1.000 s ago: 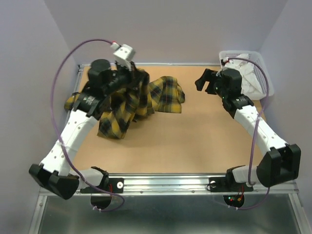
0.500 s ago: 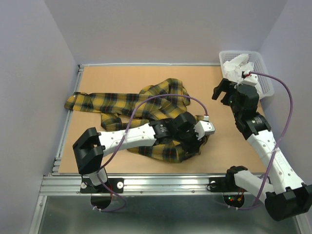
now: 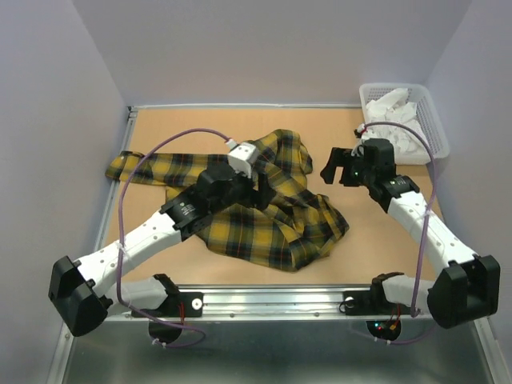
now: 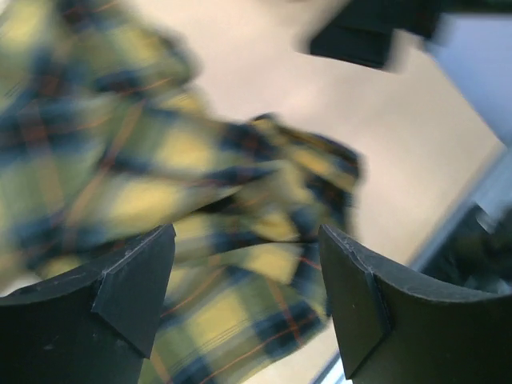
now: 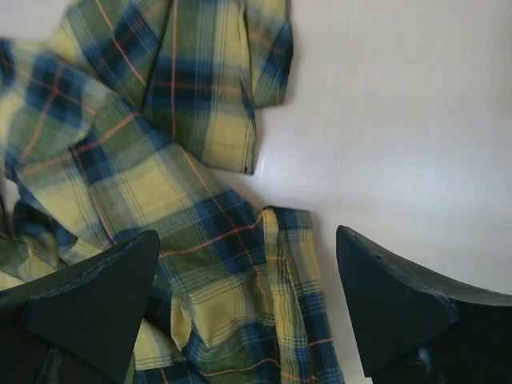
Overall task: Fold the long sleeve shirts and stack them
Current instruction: Flatten the shirt out
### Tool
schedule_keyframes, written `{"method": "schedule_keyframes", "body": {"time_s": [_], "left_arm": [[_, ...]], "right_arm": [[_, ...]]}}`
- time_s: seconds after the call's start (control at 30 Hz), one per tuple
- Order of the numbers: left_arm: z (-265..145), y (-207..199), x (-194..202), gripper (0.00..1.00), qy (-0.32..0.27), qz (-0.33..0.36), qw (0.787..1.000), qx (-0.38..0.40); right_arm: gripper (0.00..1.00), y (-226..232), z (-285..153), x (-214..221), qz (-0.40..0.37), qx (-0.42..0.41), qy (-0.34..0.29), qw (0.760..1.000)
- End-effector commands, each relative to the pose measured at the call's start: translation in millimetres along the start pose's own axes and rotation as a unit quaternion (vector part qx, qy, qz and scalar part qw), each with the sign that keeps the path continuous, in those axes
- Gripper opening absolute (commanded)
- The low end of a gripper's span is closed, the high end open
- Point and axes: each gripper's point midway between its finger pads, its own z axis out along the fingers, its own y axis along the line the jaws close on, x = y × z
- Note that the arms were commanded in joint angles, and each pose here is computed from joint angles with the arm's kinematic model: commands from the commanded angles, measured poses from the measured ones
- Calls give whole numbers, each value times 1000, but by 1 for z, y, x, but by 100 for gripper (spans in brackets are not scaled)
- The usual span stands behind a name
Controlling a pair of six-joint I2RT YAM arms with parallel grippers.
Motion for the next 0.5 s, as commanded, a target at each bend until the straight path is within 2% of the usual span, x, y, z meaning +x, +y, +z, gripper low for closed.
{"method": "schedule_keyframes", "body": {"time_s": [0.0, 0.13, 0.2, 0.27, 0.33, 0.47], "left_arm": [[-14, 83, 26, 83, -7, -134, 979, -151], [-36, 132, 60, 83, 4, -206, 950, -236], [-48, 153, 81, 83, 9, -245, 931, -272], [-58, 165, 100, 83, 9, -269, 917, -293], [-67, 175, 109, 83, -1, -299, 901, -313], [-94, 203, 130, 82, -27, -334, 866, -371]], "right_arm": [[95, 4, 12, 62, 30, -26, 103, 994], [94, -7, 28, 94, 34, -10, 155, 987], [87, -6, 35, 98, 29, -16, 168, 985], [85, -4, 45, 105, 30, -27, 183, 982], [80, 1, 51, 106, 24, -42, 186, 981], [78, 21, 70, 98, -10, -81, 176, 981]]}}
